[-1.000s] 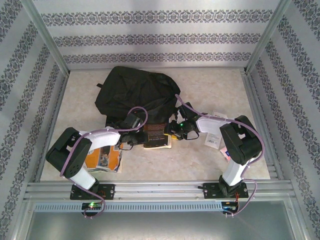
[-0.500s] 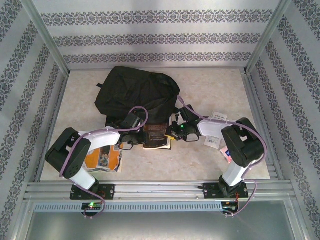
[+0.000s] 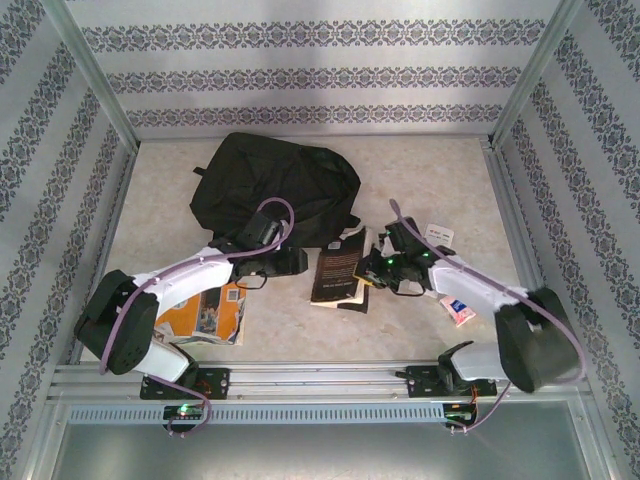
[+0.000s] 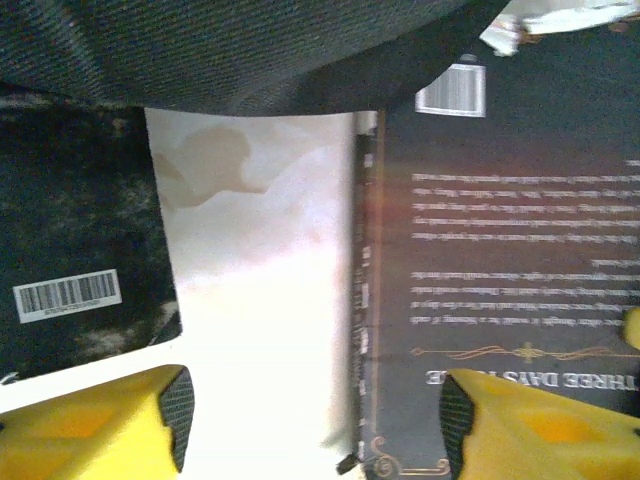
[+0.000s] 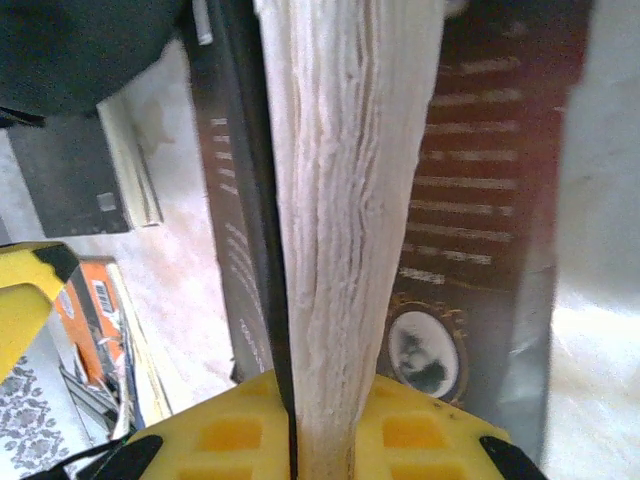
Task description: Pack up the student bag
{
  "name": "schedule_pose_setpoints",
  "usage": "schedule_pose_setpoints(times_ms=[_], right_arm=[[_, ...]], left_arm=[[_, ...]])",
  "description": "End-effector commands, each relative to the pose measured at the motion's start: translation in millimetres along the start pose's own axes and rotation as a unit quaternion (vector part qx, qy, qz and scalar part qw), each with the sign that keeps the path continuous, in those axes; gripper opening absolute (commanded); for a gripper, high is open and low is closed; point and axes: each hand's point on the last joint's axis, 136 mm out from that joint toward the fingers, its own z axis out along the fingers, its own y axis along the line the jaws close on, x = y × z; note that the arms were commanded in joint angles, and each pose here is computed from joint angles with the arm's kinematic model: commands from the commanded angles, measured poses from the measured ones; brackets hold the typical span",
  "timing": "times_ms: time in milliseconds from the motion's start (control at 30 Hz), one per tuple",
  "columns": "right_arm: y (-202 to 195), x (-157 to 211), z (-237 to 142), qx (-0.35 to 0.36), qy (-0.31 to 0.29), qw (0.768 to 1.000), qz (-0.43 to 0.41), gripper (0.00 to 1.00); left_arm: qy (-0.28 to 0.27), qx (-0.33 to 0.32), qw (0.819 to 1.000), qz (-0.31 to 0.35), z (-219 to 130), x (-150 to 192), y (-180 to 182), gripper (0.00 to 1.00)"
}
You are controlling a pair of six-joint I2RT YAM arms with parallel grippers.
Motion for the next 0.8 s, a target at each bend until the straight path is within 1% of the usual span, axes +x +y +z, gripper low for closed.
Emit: schedule_pose_setpoints(times_ms=[0, 200, 433, 600, 767], right_arm=[[14.2, -1.3, -31.6, -0.017, -0.030, 0.999, -0.014, 0.02], [69.7, -6.1, -79.5, -0.096, -0.076, 0.986, -0.115, 0.04], [121.0, -4.8, -113.3, -0.189, -0.091, 0.959, -0.188, 0.03], [143.2, -2.8, -128.1, -0.235, -0.100, 0.943, -0.215, 0.03], [160.8, -1.7, -139.2, -0.275, -0.103, 0.929, -0.225, 0.03]], left_arm=[[0.010, 0.029, 1.000, -0.005, -10.3, -4.2, -16.1, 0.71], [-0.007, 0.123, 0.992, -0.016, -29.8, -32.0, -60.2, 0.82], [0.000, 0.200, 0.980, -0.021, -53.1, -56.9, -91.7, 0.90], [0.003, 0.271, 0.962, -0.025, -64.8, -64.2, -114.8, 0.94], [0.005, 0.313, 0.949, -0.030, -69.7, -68.3, -124.1, 0.95]])
